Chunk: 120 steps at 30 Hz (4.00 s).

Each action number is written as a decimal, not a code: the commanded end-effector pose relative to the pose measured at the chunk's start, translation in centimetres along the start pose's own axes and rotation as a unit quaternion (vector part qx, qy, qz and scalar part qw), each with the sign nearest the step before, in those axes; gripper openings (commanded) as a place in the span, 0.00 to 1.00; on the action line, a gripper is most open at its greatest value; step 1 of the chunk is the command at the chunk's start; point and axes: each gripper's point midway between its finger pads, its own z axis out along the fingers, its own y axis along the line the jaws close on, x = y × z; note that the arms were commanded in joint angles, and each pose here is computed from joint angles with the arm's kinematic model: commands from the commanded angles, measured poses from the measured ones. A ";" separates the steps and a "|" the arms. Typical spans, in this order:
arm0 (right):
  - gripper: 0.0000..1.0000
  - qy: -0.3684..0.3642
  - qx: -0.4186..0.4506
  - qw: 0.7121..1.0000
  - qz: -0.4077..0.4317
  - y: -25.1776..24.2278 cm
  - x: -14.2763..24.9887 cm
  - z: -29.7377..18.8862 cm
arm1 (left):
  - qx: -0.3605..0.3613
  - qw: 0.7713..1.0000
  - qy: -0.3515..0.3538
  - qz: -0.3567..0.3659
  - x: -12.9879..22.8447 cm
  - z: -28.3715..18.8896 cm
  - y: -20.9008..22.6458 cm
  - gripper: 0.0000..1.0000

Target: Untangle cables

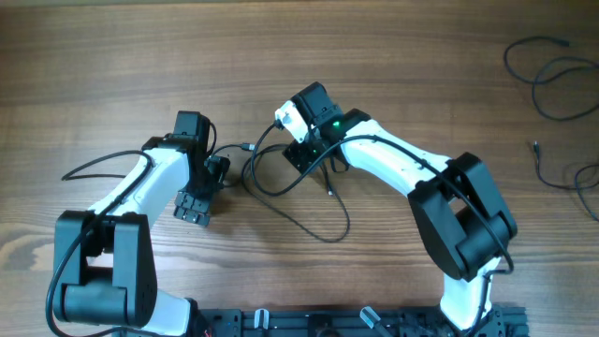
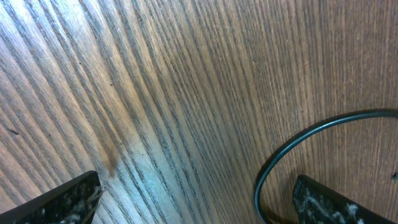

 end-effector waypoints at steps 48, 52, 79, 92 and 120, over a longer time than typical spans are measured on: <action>0.04 -0.250 0.294 0.876 0.288 -32.6 5.5 -22.5 | 0.366 0.889 -0.161 0.224 2.3 -24.4 6.5 1.00; 0.04 -0.229 0.257 0.887 0.307 -33.9 7.4 -17.5 | 0.358 0.892 -0.157 0.225 2.4 -24.0 6.8 1.00; 1.00 -0.275 0.279 0.827 0.404 -32.1 9.7 -28.9 | 0.358 0.893 -0.157 0.225 2.4 -24.0 6.8 1.00; 1.00 -0.278 0.195 0.878 0.337 -13.6 11.4 -38.4 | 0.358 0.893 -0.157 0.225 2.4 -24.0 6.8 1.00; 1.00 -0.353 0.206 0.811 0.418 -0.4 19.0 -40.8 | 0.358 0.893 -0.157 0.225 2.4 -24.0 6.8 1.00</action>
